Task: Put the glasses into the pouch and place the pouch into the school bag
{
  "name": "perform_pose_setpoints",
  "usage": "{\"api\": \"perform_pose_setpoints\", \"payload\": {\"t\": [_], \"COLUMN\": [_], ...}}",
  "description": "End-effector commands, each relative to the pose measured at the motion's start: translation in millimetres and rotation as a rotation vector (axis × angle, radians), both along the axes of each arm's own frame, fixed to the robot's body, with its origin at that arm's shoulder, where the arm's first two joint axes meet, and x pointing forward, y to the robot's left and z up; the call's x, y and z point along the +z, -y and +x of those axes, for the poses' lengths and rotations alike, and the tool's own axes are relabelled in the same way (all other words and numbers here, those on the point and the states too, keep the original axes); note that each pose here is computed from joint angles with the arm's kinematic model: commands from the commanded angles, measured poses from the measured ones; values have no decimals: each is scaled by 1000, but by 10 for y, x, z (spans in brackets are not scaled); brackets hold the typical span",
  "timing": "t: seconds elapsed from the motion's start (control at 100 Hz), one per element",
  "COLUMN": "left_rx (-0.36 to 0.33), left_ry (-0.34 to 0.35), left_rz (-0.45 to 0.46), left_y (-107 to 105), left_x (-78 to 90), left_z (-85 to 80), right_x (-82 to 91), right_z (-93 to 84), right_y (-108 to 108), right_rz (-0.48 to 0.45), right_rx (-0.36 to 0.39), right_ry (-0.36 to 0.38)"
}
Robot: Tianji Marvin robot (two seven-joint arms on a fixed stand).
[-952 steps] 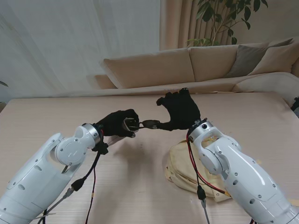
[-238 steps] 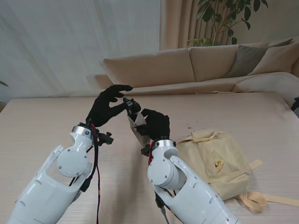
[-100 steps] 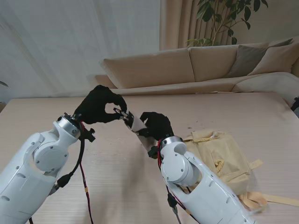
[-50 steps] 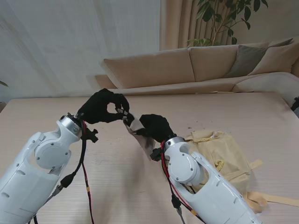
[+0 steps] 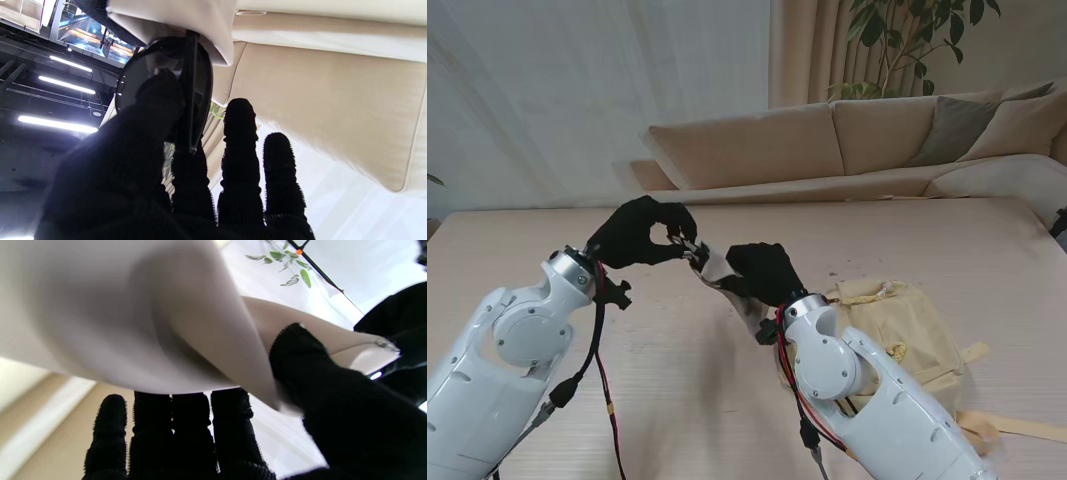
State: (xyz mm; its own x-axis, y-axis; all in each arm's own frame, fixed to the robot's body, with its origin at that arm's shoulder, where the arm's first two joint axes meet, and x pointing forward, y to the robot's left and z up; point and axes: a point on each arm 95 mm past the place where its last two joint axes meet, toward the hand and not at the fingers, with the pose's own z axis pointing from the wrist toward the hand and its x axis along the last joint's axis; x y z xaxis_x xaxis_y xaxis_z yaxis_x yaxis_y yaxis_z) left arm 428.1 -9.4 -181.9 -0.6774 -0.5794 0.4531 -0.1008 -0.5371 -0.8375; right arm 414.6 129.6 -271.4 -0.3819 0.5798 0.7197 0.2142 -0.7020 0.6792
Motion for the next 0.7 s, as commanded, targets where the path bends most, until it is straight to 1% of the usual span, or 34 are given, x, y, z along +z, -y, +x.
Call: {"api": "perform_pose_setpoints", "payload": {"t": [0.0,0.16,0.26,0.37,0.48,0.58,0.64,0.69], "left_rx": [-24,-42,-48,-53,-59,-61,-67,-76], "left_ry": [-30,-40,-57,-63,-68,-68,-79,-93], "left_rz": [-5,9,-6,-10,-12,-11,-17,-26], "left_y": [52,74,83,90,100,100,98,100], "left_x": [-32,-36,-41,-44,-47,-43,-43,-48], "left_z": [-27,-19,-20,-22,-22,-23,-24,-24], "right_x": [-18,-31,-52,-71,-70,-72,-76,-72], "right_z": [-17,4,34,46,53,48,50,46], "right_y": [-44,-71,-68,-68,-75,-70,-69,-72], "right_rz": [8,1,-12,-12,0,-7,-14,-11], "right_rx": [2,-90,-120,-154,-179,-172,-170,-172], "right_ry": [3,114,159,177,219,219,219,203]}}
